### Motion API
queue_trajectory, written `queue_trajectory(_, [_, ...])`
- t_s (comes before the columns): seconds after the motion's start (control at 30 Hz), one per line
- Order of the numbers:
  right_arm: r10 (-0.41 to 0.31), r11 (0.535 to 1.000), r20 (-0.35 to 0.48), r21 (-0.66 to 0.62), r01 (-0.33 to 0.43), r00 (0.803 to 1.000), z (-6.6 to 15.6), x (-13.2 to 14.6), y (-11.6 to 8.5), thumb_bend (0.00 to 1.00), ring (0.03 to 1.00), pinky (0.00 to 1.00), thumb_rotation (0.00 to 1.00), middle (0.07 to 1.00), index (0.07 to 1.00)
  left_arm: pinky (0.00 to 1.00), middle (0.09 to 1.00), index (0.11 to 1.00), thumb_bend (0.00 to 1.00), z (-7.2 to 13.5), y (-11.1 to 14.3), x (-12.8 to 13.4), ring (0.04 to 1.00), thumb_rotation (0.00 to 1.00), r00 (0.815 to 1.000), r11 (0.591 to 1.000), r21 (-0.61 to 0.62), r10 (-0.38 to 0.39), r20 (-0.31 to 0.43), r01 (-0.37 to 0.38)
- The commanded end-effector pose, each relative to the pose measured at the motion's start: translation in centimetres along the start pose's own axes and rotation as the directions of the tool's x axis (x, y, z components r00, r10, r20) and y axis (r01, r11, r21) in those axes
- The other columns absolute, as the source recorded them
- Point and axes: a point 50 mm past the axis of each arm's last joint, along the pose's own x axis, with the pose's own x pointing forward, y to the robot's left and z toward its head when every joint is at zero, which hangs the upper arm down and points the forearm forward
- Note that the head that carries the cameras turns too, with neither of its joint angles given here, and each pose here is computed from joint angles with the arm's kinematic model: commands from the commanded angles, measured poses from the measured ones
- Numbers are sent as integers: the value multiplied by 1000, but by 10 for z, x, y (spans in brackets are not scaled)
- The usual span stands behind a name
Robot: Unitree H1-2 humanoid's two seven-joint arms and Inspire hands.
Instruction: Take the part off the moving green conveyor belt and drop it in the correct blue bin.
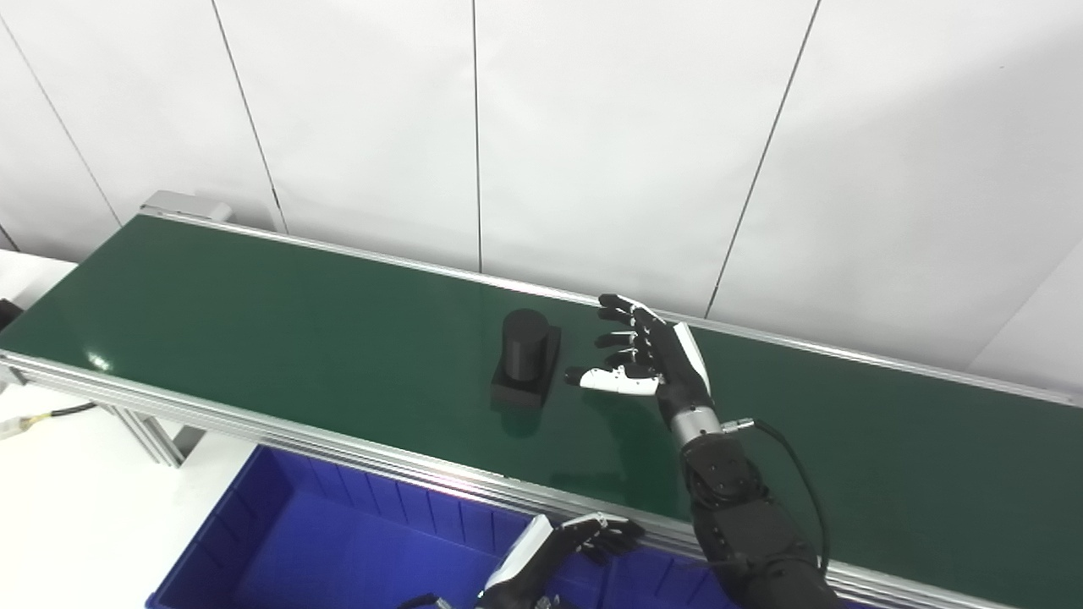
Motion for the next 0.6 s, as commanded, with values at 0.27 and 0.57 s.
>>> queue_trajectory(0.27, [-15,999,81,-41,18,997,22,14,-13,956,687,562,190,829,829,654,774,771,855,17,-3,8,737,68,997,1000,-13,7,76,-6])
queue_trajectory(0.57, [-29,994,48,-105,34,998,14,13,-22,982,689,575,213,815,818,652,773,771,852,18,-1,5,734,47,997,1000,-18,8,80,-7])
